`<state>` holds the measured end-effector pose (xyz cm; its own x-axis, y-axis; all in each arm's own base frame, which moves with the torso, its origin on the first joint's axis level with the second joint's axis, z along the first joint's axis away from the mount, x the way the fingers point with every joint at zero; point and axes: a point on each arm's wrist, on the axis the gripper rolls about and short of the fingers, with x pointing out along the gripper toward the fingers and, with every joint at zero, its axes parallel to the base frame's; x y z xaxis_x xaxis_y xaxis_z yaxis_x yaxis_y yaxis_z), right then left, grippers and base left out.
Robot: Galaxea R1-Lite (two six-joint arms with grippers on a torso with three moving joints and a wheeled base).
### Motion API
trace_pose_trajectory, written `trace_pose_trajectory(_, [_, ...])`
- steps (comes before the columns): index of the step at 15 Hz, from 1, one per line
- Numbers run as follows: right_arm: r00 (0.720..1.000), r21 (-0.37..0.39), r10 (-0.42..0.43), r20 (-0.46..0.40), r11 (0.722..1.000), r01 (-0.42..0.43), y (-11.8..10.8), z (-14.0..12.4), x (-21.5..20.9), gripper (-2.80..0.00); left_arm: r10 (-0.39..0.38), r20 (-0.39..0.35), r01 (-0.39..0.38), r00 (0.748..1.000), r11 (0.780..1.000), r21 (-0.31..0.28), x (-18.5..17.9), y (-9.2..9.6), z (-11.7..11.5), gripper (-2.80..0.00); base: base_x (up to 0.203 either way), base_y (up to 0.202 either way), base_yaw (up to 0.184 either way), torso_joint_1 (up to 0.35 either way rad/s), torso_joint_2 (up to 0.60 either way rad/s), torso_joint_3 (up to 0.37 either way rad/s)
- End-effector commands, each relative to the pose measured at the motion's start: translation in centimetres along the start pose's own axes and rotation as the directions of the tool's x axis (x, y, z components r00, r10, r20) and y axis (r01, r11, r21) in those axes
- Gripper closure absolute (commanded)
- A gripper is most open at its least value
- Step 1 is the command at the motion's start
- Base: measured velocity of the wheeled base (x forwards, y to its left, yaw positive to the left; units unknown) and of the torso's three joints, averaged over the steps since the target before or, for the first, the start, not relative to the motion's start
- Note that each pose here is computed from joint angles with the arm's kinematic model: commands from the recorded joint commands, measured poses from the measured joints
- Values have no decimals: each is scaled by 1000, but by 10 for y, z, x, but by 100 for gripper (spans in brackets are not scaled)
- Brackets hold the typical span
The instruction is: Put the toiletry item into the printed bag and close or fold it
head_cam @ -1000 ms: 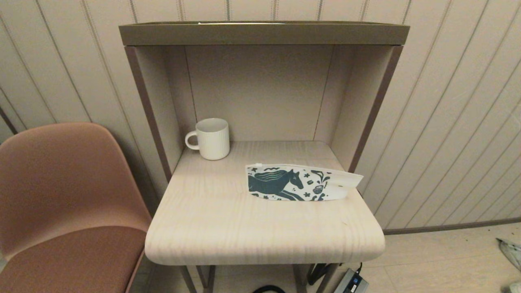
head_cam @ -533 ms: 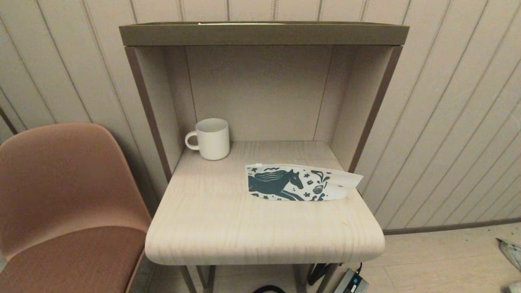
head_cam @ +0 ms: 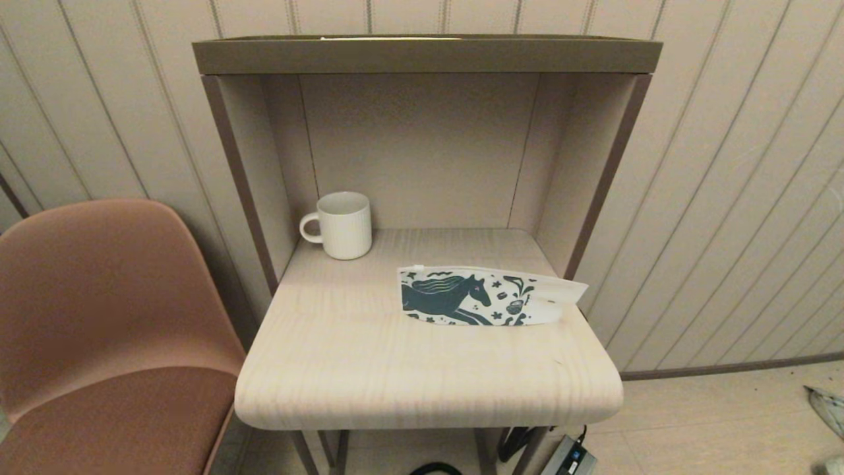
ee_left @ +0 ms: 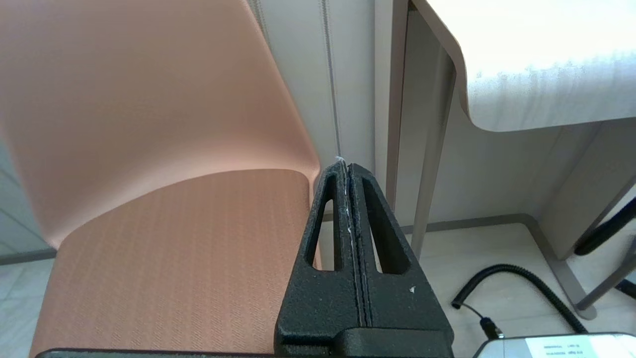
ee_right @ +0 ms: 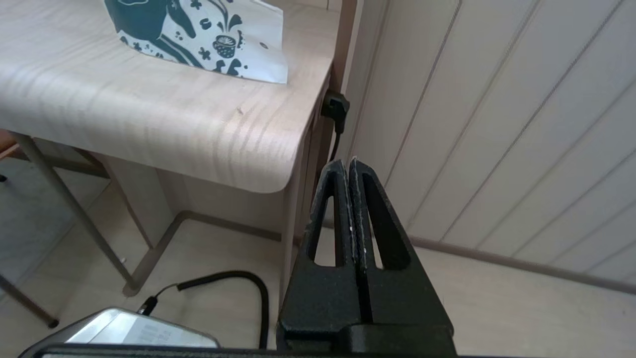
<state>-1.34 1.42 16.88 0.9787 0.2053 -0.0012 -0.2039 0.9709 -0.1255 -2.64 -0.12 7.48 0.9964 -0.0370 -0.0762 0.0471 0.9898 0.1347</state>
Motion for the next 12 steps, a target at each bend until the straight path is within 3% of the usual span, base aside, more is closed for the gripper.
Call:
trace_pose_trajectory(1, [1000, 11, 1, -19, 1000, 0, -2, -12, 7, 0, 0, -2, 0, 1000, 1000, 1, 0, 0, 0, 0, 0, 0, 0, 0, 0, 0])
trace_pose_trajectory(3, [999, -3, -51, 3, 999, 51, 0, -24, 4, 0, 0, 0, 0, 1000, 1000, -2, 0, 0, 0, 0, 0, 0, 0, 0, 0, 0])
trace_pose_trajectory(5, [994, 17, -102, -34, 995, 102, -1, -41, 9, 0, 0, 0, 0, 1000, 1000, -2, 0, 0, 0, 0, 0, 0, 0, 0, 0, 0])
trace_pose_trajectory(9, [1000, 12, -11, -24, 1000, 12, -1, -65, 13, 0, 0, 0, 0, 1000, 1000, -4, 0, 0, 0, 0, 0, 0, 0, 0, 0, 0])
trace_pose_trajectory(12, [995, -35, -83, 53, 996, 85, -3, -58, 12, 0, 0, 0, 0, 1000, 1000, -4, 0, 0, 0, 0, 0, 0, 0, 0, 0, 0])
